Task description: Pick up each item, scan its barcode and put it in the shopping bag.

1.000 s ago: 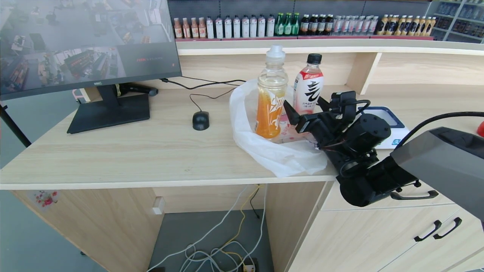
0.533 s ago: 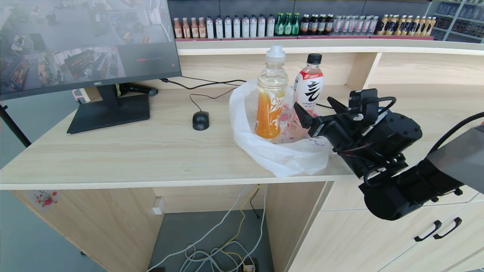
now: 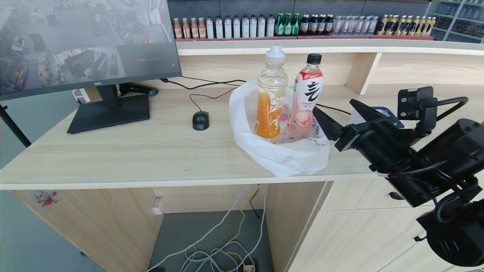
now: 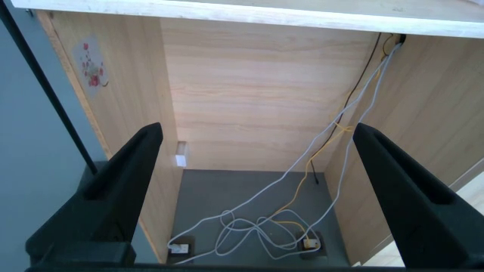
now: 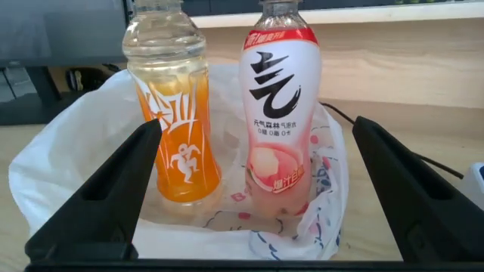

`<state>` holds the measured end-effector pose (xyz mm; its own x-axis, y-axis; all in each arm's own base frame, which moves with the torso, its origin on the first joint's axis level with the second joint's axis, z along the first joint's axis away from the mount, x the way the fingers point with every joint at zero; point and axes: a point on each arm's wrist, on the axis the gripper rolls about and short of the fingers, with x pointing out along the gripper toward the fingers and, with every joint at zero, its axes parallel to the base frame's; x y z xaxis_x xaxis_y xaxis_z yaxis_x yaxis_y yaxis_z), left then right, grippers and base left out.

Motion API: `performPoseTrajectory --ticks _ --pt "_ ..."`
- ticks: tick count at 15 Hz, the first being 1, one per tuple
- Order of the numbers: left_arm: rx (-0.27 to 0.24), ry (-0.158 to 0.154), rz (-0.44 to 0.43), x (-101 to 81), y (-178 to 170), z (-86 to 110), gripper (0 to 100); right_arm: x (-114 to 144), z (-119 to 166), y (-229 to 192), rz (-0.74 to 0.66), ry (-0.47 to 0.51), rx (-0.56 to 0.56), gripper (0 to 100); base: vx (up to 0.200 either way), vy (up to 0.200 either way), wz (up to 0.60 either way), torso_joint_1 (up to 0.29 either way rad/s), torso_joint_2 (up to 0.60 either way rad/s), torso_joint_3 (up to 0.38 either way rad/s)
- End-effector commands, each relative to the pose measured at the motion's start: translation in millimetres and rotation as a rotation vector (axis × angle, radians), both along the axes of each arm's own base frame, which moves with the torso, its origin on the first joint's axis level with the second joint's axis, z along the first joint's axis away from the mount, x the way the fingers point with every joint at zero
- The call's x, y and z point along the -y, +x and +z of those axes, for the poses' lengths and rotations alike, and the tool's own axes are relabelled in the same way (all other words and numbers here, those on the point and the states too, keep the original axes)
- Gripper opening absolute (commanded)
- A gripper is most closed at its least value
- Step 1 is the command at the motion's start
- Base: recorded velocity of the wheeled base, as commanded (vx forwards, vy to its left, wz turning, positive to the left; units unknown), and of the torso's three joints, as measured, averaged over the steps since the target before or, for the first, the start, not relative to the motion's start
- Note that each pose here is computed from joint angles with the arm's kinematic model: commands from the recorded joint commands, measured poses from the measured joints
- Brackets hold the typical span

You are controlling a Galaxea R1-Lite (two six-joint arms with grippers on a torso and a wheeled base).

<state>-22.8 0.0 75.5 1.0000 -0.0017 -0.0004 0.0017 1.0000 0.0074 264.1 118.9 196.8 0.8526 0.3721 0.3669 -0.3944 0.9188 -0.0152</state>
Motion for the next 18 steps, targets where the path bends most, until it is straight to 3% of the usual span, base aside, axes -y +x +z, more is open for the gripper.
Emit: performPoseTrajectory --ticks 1,4,14,18 --pt "0.000 -0.003 0.000 0.0 0 0.0 100 8 10 -23 0.006 0.010 0.023 100 0.000 0.000 0.00 0.000 0.00 0.000" --pt "0.000 -0.004 0.000 0.0 0 0.0 100 11 3 -45 0.031 -0.009 -0.009 100 0.000 0.000 0.00 0.000 0.00 0.000" --pt "0.000 -0.001 0.000 0.0 0 0.0 100 13 -2 -53 0.043 -0.019 -0.028 100 0.000 0.000 0.00 0.000 0.00 0.000" --pt "0.000 -0.004 0.000 0.0 0 0.0 100 17 0 -60 0.038 -0.015 -0.020 100 0.000 -0.200 0.00 0.006 0.00 0.004"
